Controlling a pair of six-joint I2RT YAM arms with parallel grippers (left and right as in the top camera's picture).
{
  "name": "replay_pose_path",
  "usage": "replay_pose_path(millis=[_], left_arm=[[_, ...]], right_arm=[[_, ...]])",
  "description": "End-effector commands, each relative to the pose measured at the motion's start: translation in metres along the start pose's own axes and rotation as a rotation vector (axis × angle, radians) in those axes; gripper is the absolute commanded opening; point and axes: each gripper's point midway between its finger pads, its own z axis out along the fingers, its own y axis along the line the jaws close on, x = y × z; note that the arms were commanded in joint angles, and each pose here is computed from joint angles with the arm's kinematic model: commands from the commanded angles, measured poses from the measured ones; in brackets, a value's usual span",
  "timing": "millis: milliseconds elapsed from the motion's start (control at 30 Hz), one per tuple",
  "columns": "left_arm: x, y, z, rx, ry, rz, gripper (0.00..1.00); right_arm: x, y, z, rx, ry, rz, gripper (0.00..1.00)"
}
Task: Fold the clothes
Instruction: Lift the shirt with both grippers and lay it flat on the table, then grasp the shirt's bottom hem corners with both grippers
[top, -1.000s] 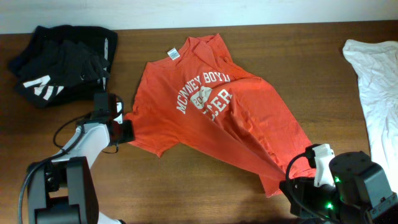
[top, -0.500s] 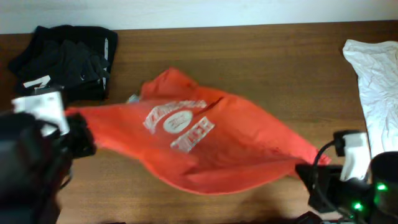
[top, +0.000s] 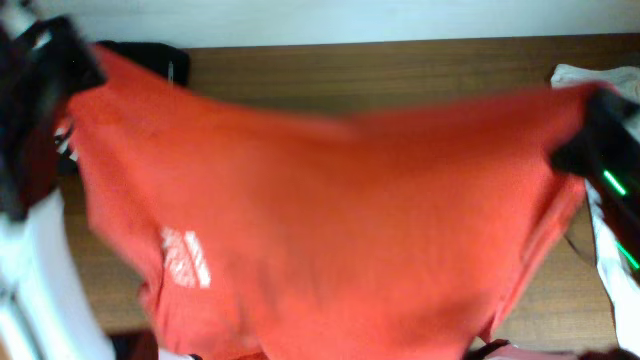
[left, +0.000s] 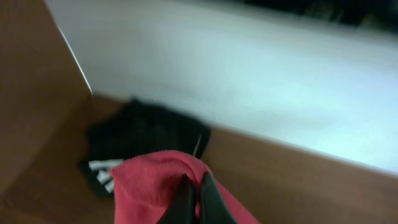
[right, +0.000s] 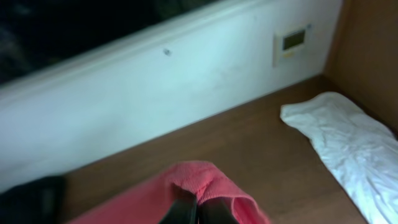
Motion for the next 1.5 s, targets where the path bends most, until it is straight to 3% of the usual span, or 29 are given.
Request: replay_pose_path(millis=[0,33,100,133,167,200,267,367,500,600,700,767,800,900,967,1167,1267,1400,1467], left_arm=[[0.015,-0.009,0.085,-0.021,0.083,0.003,0.0],[0.03,-0.014,0.141,-0.028,0.121,0.009,0.0],[0.054,-0.019,0.201,-0.036,0.166,0.016,0.04],[0.074,-0.022,0.233,-0.04,0.204,0.023,0.52],[0.11,-0.029,0.274,-0.033,0.273,0.036,0.99],[0.138,-0.032,0.296,-0.029,0.335,0.045,0.99],[0.157,-0.036,0.303,-0.005,0.389,0.045,0.99],[0.131,-0.054,0.267,0.109,0.372,0.021,0.99],[0.093,-0.026,0.124,0.043,0.391,0.034,0.99],[0.118,-0.004,0.031,-0.003,0.531,0.021,0.99],[0.133,0.007,-0.017,-0.001,0.545,0.012,0.99],[0.205,0.024,-0.047,-0.034,0.71,0.03,0.99],[0.225,0.028,-0.048,-0.044,0.755,0.035,0.99],[0.336,0.034,-0.011,-0.045,0.978,0.032,0.99],[0.387,0.037,0.012,-0.057,1.077,0.033,0.98],[0.473,0.057,0.055,-0.135,1.383,-0.065,0.98],[0.488,0.059,0.068,-0.137,1.378,-0.059,0.92],[0.505,0.062,0.065,-0.12,1.39,-0.036,0.55],[0.508,0.062,0.063,-0.122,1.397,-0.036,0.01]], right_arm=[[0.019,0.01,0.114,0.174,0.119,-0.03,0.04],[0.034,0.013,0.171,0.179,0.191,-0.023,0.04],[0.059,0.001,0.246,0.226,0.274,-0.014,0.08],[0.076,-0.006,0.276,0.233,0.327,-0.03,0.46],[0.104,-0.018,0.311,0.264,0.404,-0.049,0.99],[0.121,-0.03,0.325,0.298,0.458,-0.057,0.99],[0.134,-0.044,0.33,0.311,0.521,-0.04,0.99],[0.118,-0.05,0.293,0.252,0.552,0.017,0.99],[0.088,-0.048,0.198,0.174,0.546,0.045,0.99],[0.091,-0.02,0.135,-0.056,0.608,0.013,0.99],[0.111,-0.033,0.098,-0.044,0.65,0.013,0.99],[0.172,-0.059,0.073,0.027,0.803,0.001,0.99],[0.187,-0.066,0.072,0.051,0.842,-0.004,0.99],[0.26,-0.088,0.087,0.136,1.05,-0.017,0.98],[0.287,-0.095,0.099,0.153,1.093,-0.019,0.99],[0.316,-0.099,0.11,0.149,1.128,-0.01,0.98],[0.317,-0.099,0.113,0.145,1.119,-0.009,0.99],[0.317,-0.098,0.114,0.167,1.115,0.034,0.99],[0.317,-0.099,0.114,0.171,1.114,0.031,0.99]])
